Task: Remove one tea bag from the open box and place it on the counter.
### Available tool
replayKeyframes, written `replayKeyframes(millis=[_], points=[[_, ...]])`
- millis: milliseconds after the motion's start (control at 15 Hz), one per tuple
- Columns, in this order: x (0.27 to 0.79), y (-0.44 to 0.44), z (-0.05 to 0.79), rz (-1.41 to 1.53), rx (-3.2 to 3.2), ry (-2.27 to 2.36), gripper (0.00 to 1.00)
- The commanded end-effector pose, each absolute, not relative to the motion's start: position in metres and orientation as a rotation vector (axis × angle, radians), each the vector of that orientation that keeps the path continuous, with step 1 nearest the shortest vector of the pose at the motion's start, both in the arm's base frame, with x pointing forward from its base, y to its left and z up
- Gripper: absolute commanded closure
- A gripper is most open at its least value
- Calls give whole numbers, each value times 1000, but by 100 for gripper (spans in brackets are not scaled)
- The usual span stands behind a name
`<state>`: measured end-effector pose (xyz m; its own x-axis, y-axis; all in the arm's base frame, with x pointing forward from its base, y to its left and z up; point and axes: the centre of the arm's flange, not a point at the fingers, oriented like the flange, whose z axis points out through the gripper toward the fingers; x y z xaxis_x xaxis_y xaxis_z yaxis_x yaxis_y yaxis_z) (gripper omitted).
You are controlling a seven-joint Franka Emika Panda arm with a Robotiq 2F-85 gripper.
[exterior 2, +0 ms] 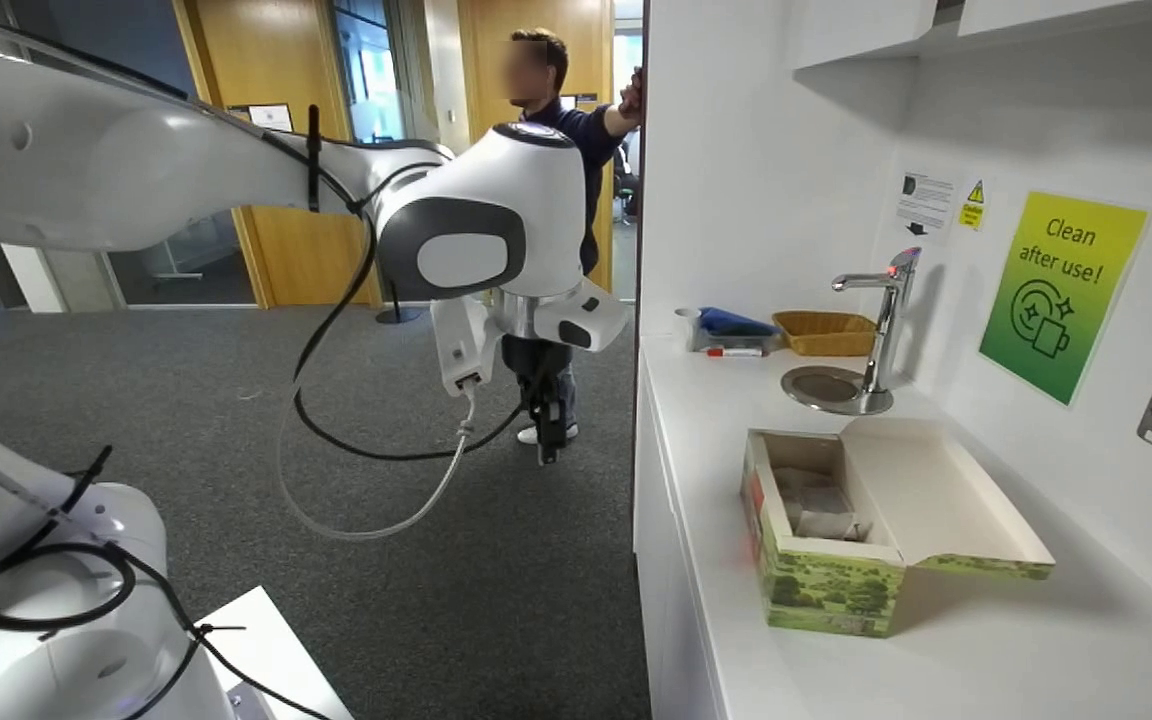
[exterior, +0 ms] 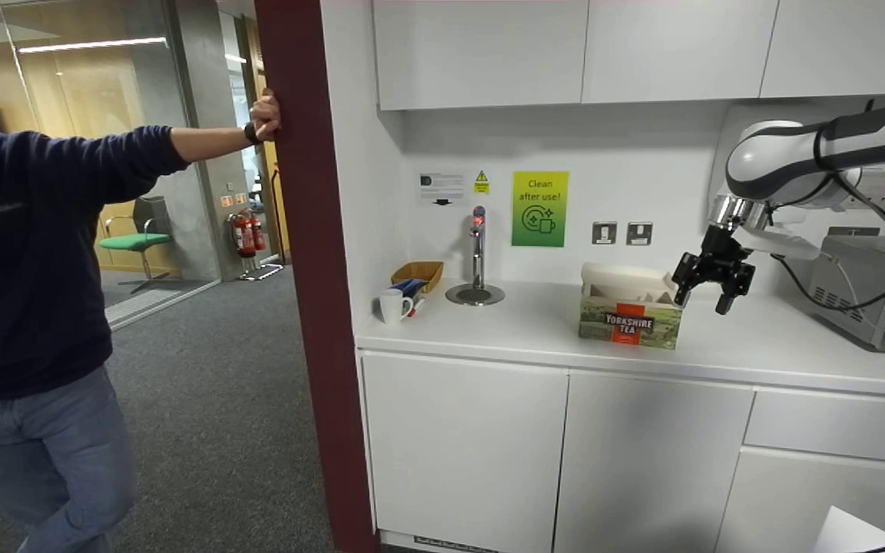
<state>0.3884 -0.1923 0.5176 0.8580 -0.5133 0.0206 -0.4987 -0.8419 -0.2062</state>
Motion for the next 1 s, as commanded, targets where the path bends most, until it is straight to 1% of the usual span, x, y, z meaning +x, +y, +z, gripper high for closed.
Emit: replayKeyframes(millis=[0,600,933], points=[[416,-219,529,-154,-2806,920,0],[478,-297,555,-328,-2670,1107,0],[510,-335,559,-368,-2594,1170,0]])
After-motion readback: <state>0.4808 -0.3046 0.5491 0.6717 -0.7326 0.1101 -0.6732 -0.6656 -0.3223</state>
